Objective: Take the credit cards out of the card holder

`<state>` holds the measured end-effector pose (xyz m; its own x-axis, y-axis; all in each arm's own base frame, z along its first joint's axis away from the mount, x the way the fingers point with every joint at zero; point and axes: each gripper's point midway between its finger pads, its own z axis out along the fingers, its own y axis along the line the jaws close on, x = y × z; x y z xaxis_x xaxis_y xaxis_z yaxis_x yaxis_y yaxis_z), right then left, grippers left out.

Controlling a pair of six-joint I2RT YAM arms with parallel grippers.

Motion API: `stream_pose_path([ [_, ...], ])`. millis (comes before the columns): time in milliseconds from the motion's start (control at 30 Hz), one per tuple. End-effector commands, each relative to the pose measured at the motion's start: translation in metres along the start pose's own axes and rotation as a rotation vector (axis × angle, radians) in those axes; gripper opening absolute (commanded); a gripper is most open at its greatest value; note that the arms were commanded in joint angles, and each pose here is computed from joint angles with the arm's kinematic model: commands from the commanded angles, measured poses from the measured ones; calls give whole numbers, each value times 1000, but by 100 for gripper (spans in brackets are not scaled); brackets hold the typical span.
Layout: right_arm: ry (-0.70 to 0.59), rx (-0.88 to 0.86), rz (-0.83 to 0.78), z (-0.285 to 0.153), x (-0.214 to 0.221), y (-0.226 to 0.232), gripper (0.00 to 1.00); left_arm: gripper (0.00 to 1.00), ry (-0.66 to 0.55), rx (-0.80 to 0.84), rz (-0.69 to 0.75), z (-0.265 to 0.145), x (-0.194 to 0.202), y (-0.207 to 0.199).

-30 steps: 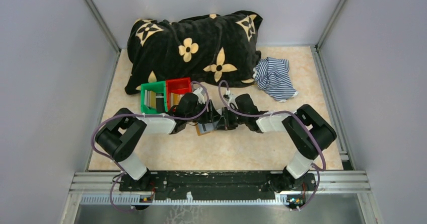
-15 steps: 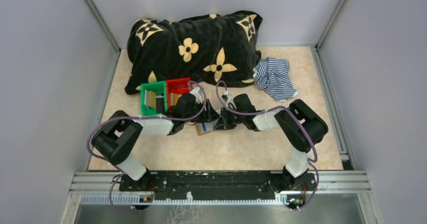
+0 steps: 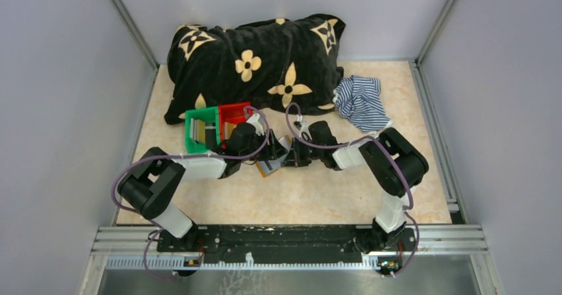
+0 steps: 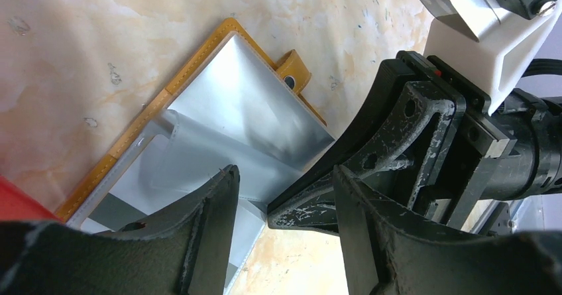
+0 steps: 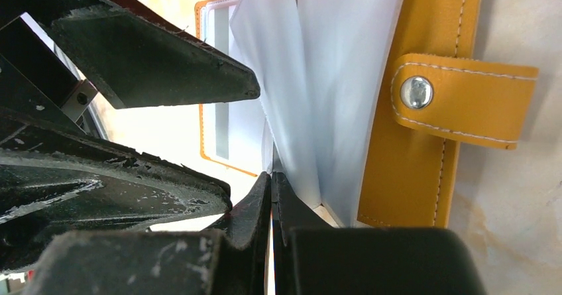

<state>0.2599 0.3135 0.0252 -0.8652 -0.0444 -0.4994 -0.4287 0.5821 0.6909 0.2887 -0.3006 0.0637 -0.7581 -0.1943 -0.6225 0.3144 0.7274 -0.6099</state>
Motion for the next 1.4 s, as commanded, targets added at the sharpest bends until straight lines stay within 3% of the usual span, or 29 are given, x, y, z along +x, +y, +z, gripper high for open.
stream_pose_path([
  [0, -133, -61, -77, 4, -52, 22, 0, 61, 16, 27, 15, -7, 6, -4],
  [167, -155, -52, -84, 4, -64, 23, 0, 61, 23, 22, 1, -6, 9, 3],
  [567, -157, -7, -65, 19, -75, 1, 0, 61, -60, 82, 32, -36, -20, -25],
  [1200, -125, -6, -38, 27, -65, -10, 0, 60, -2, -8, -12, -25, 16, 13],
  [1367, -113, -7, -32, 29, -60, -13, 0, 60, -29, -72, -22, -46, 21, 27],
])
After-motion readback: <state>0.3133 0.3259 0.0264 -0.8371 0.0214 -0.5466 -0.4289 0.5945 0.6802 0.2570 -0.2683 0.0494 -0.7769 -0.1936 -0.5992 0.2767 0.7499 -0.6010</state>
